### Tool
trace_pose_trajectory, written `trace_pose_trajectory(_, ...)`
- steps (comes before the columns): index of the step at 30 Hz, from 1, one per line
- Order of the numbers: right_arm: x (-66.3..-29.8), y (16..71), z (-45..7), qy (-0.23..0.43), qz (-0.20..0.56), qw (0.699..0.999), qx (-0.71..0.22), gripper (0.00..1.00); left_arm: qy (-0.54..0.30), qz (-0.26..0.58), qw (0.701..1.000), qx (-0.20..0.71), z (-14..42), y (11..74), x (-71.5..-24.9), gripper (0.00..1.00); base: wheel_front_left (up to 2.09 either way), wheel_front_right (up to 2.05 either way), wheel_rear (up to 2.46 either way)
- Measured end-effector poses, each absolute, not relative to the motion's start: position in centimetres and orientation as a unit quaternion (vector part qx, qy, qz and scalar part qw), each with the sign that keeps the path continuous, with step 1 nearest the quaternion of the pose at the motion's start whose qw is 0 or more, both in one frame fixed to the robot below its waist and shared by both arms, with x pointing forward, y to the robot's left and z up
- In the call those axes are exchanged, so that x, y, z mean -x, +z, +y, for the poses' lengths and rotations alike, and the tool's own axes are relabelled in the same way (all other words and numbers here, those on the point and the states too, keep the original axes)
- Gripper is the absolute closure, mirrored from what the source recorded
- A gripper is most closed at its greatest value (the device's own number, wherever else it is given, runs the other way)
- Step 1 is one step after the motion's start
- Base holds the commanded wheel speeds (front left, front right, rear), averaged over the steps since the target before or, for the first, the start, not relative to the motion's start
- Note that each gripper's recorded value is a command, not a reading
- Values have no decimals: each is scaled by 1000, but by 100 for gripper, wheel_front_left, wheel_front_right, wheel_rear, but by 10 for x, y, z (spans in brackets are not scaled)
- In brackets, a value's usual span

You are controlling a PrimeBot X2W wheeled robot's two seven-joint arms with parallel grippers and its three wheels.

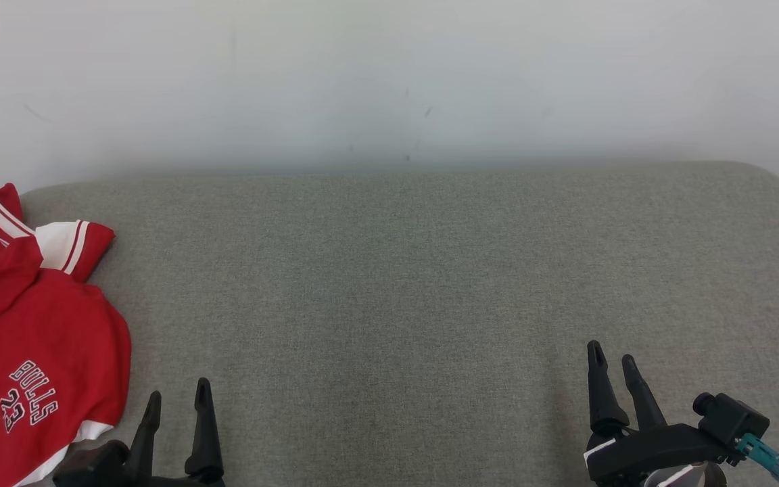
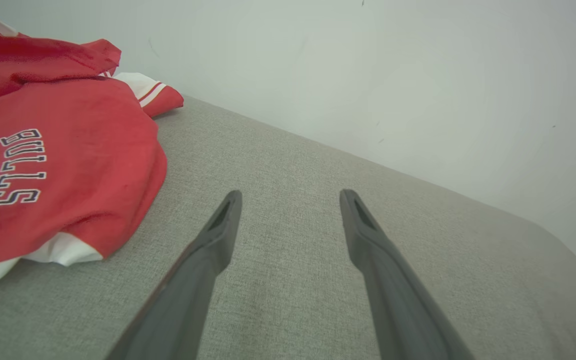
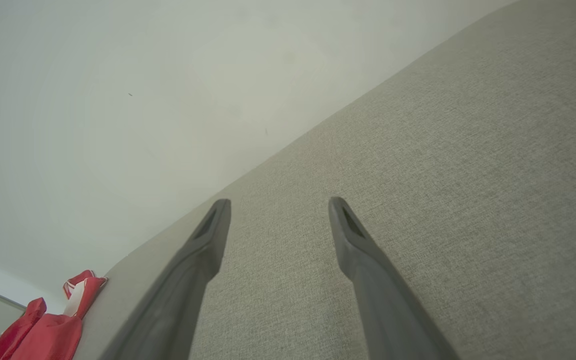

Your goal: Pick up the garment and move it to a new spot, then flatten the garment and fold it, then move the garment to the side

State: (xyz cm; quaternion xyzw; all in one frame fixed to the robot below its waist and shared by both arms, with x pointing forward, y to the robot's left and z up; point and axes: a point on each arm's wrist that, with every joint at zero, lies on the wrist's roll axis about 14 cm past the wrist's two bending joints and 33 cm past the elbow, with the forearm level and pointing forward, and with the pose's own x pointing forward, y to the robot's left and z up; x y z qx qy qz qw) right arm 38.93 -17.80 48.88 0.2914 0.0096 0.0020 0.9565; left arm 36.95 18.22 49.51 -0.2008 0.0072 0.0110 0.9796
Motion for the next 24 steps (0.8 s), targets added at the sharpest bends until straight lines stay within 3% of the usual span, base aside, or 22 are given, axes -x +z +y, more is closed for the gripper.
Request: trace_pose_trajectory(24, -389, 484, -174, 16, 9, 981, -192, 0, -15, -11, 998, 66, 175, 499, -366, 0, 0, 0, 0)
